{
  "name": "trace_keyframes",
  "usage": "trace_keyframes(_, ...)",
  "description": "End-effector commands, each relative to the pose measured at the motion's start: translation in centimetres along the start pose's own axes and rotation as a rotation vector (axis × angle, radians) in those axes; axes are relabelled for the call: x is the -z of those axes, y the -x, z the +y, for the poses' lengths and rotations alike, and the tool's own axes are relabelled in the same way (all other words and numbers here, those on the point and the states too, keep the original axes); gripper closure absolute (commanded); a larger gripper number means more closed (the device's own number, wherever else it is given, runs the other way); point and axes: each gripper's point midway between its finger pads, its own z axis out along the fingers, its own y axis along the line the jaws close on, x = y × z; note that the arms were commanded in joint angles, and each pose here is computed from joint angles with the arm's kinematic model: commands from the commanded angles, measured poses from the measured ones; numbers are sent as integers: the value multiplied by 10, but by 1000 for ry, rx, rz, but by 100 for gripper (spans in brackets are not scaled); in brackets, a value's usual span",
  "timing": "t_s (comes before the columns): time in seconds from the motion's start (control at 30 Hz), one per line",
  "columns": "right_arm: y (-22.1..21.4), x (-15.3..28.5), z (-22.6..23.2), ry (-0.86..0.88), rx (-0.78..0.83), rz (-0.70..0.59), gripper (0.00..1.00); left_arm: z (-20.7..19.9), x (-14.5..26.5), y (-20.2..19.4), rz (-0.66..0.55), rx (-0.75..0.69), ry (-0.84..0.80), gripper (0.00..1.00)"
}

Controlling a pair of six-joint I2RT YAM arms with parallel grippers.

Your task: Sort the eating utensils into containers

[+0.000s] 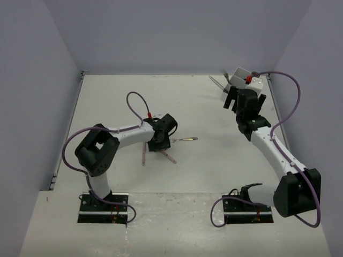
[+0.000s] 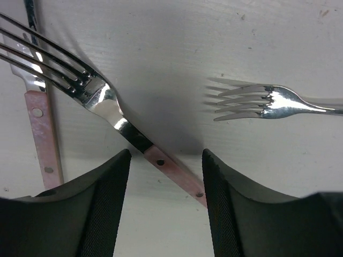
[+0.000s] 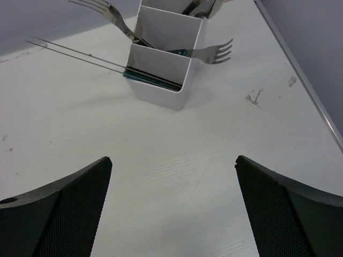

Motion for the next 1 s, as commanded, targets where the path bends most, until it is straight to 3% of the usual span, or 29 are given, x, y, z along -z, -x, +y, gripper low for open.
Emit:
trace_keyframes(0.0,5,4,-10,-56,-27,-32,1,21,-4,0,-27,6,148,45)
trace_keyframes(0.13,6,3,-11,-65,-23,-36,1,28,-9,0,-38,-7,199,63)
trace_keyframes(0.27,9,6,-12,-66,-23,-44,1,35,-8,-3,-46,-1,206,100)
trace_keyframes(0.37,9,8,-9,-34,-24,-49,1,35,2,3,-85,2,165,100)
trace_keyframes(0.57,6,25,44,281,-78,-20,1,14,54,42,-314,-70,-11,100)
trace_keyframes(0.67,-2,54,88,574,-135,20,1,-21,109,74,-525,-117,-255,100)
trace_keyframes(0.7,-2,74,110,732,-173,43,1,-26,112,70,-537,-195,-308,100)
trace_keyframes(0.8,-18,110,140,989,-206,122,1,-55,157,79,-663,-251,-549,100)
trace_keyframes(0.87,-21,125,151,1066,-196,134,1,-73,196,88,-771,-300,-701,100)
trace_keyframes(0.97,-23,147,163,1139,-174,130,1,-85,220,91,-837,-387,-779,100)
